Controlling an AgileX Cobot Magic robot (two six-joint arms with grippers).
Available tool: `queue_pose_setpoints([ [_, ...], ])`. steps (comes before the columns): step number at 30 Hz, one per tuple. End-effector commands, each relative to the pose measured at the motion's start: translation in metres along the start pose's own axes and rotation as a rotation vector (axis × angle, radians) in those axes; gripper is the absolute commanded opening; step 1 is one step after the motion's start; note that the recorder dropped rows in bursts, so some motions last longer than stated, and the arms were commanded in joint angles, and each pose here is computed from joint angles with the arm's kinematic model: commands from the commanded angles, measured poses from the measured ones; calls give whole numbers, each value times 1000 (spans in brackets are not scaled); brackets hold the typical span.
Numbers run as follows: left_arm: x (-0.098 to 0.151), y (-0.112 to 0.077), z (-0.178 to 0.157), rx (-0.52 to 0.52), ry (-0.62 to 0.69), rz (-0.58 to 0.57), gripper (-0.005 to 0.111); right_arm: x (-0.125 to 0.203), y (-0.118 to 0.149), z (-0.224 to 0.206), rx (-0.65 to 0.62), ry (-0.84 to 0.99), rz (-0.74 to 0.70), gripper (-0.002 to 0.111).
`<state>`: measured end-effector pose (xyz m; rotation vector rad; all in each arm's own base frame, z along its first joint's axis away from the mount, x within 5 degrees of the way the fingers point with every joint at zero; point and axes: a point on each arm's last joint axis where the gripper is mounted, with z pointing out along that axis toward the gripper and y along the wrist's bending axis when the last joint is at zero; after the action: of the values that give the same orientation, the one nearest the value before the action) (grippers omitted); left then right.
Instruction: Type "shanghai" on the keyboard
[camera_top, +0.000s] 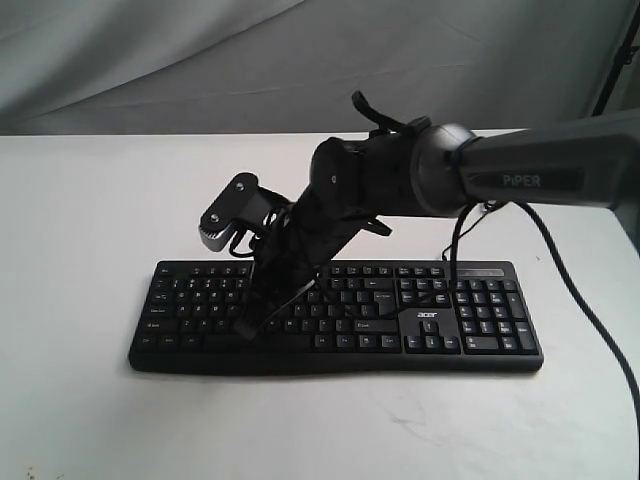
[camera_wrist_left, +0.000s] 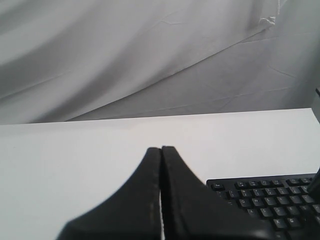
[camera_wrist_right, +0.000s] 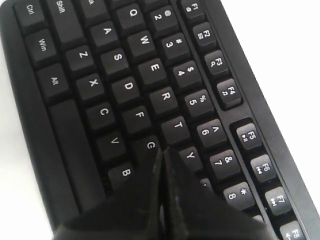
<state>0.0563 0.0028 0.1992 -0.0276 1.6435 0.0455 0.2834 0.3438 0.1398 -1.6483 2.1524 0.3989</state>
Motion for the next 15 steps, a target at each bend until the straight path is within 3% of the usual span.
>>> queue_pose_setpoints([
  [1, 0, 0, 0, 7, -7, -2, 0, 2, -4, -2, 19, 4, -2, 0],
  [15, 0, 0, 0, 7, -7, -2, 0, 8, -4, 12, 11, 20, 16, 0],
])
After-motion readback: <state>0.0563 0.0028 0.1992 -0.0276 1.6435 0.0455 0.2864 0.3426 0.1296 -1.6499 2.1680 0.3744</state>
